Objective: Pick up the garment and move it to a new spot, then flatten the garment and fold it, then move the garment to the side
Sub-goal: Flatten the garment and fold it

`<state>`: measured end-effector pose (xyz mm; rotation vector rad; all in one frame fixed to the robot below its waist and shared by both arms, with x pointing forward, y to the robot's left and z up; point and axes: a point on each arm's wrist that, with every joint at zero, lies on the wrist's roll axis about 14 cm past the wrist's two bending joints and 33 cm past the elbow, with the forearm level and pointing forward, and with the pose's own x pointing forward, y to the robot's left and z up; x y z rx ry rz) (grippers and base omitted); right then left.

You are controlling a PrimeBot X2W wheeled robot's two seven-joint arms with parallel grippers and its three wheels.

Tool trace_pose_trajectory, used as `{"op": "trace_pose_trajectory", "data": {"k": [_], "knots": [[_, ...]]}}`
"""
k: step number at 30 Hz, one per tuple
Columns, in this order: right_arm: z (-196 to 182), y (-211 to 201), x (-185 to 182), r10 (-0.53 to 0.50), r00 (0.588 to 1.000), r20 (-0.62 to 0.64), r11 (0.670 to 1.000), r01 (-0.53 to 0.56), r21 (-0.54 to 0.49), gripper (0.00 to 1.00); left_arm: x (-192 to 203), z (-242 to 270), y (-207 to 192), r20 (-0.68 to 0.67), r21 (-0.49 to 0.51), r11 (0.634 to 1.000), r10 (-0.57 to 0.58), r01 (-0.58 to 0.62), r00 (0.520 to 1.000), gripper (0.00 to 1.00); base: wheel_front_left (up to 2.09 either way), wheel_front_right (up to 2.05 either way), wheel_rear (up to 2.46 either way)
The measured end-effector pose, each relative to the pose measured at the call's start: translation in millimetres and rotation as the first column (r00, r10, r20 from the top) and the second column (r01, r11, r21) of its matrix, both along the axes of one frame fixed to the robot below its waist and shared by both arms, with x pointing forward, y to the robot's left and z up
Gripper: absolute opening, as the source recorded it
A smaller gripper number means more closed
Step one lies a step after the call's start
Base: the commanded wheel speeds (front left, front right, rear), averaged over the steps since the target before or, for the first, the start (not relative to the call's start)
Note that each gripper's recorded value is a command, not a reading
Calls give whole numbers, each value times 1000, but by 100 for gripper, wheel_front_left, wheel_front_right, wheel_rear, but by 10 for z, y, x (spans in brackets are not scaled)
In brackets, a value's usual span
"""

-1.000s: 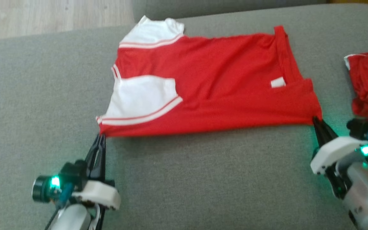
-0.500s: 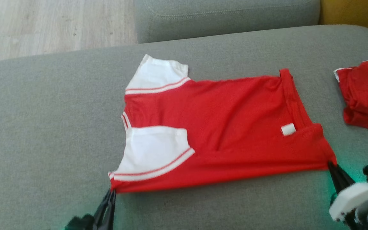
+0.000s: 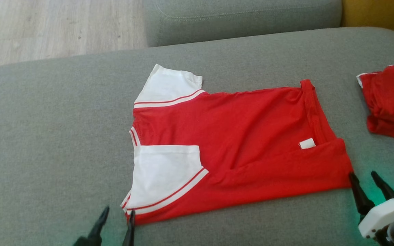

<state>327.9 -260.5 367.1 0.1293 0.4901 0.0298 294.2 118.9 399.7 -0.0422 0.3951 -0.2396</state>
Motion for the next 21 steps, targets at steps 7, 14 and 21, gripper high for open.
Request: {"op": "trace_pose_trajectory", "data": {"k": [7, 14, 21], "knots": [[102, -20, 92, -7, 999, 33, 1000, 7, -4, 100, 709, 530, -75, 179, 71, 993, -105, 94, 978, 100, 0, 0, 0], [116, 26, 203, 12, 1000, 28, 1000, -12, -14, 100, 1815, 1208, -420, 289, 177, 953, -290, 247, 913, 100, 0, 0, 0], [82, 1, 384, 8, 1000, 14, 1000, -7, -17, 100, 2610, 854, -668, 31, 226, 901, -388, 371, 921, 100, 0, 0, 0]]}}
